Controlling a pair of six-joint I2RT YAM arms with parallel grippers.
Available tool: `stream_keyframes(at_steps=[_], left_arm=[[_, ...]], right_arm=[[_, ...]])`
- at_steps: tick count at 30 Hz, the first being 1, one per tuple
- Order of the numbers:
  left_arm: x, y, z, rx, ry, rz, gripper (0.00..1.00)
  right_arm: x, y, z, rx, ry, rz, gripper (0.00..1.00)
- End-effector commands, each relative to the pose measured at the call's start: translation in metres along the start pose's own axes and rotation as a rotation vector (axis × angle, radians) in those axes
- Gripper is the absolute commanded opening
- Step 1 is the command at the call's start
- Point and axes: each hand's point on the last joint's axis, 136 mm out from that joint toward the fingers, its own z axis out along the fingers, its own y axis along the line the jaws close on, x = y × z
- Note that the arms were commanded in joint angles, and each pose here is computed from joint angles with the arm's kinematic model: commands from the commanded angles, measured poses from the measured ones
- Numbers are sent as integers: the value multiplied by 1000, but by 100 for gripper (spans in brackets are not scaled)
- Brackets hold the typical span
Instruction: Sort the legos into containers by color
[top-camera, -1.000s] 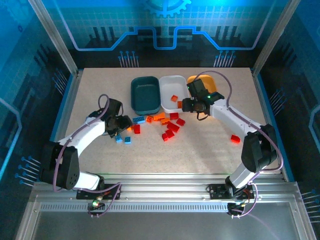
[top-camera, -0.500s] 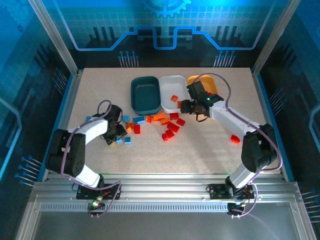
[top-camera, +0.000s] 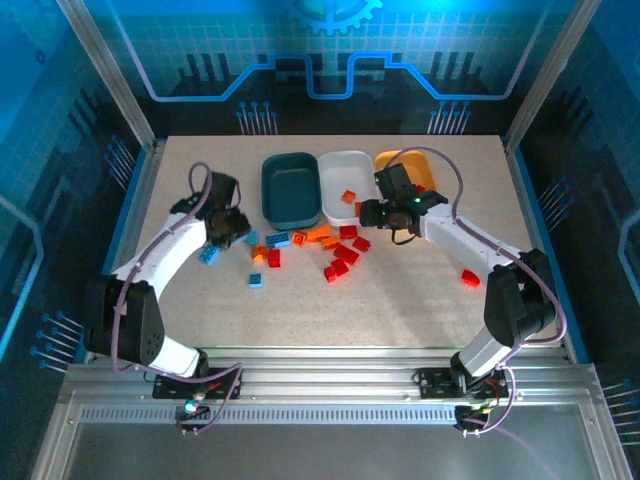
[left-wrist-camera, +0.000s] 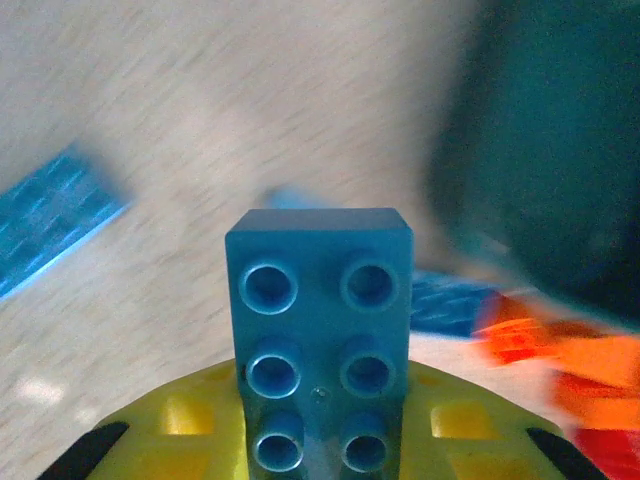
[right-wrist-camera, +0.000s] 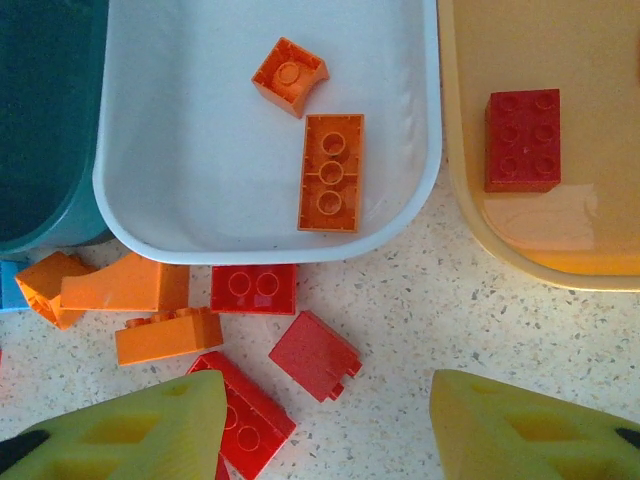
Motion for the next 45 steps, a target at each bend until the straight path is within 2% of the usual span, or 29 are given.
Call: stream_keyframes(at_steps=[1,6,9,12,15,17,18,24,25,29,33,36,40,45], left_arm=[[-11,-56,2,159,40,86,15],[-25,-119,38,278,102,133,18],[-24,-136,65,277,156,132,17],[-31,-141,81,253,147,128,19],[-34,-147,90,258,152,124,29],[-33,-152,91,269,157,131,47],[-34,-156,87,280,154,138,53],[-43,-179,30,404,74,195,79],[-43,-177,19,414,63,203,81],[-26,-152,-11,410,27,214,82],[6,-95,-20,324,1,184,88],[27,-44,-21,245,-26,130,99],[51,10,-12,218,13,-22,99],[70,27,-7,237,42,-80,99]], right_arm=[[2,5,-6,-29,-6,14,57],[7,-1,-12,-7,-4,14,57],[11,-6,-21,1,-11,13,57],[17,-10,-28,6,-11,14,57],[22,-13,-32,9,-6,13,57],[25,-14,-33,11,-3,11,58],[25,-15,-34,12,-3,10,58],[30,-5,-34,-8,14,-6,58],[32,0,-33,-15,23,-15,58],[50,30,-30,-33,64,-94,63],[72,61,-22,-48,112,-166,68],[93,84,-9,-55,174,-234,71],[120,106,13,-27,287,-334,74],[130,94,32,67,343,-326,73]])
